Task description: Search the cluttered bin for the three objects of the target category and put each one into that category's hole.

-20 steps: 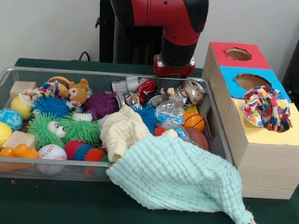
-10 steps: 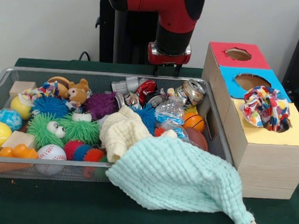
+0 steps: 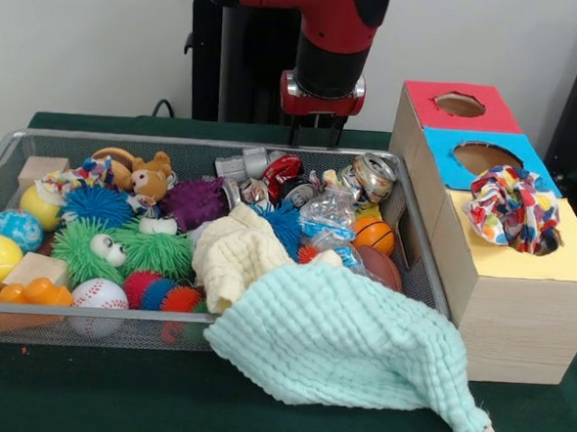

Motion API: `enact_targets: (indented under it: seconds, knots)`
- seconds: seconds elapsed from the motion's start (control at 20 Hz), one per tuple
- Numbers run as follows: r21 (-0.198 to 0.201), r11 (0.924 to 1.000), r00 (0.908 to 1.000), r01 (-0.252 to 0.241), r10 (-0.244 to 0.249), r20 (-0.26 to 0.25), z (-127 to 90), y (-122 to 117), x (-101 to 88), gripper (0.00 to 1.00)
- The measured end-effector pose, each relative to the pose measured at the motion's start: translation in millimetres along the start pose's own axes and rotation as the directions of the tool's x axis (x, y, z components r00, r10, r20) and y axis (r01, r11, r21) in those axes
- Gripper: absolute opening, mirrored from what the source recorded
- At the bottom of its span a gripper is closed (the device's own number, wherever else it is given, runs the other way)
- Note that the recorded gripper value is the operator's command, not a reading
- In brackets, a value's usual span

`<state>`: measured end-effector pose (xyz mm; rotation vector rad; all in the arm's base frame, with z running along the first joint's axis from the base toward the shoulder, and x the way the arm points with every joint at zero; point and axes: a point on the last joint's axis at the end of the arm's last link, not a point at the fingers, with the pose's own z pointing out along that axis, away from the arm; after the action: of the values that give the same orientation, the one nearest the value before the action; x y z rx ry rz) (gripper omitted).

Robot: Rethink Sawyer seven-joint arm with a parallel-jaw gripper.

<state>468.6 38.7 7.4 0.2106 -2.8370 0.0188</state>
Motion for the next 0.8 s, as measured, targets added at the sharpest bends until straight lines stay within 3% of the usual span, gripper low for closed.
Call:
enact_targets:
  seconds: [0.5, 0.8]
  knots:
    - [0.0, 1.0, 0.9994, -0.009, 0.009, -0.035, -8, -3, -9.0, 1.0]
    - [0.011, 0.9997, 0.9989, -0.024, 0.023, 0.042, -35, -11, -49.0, 1.0]
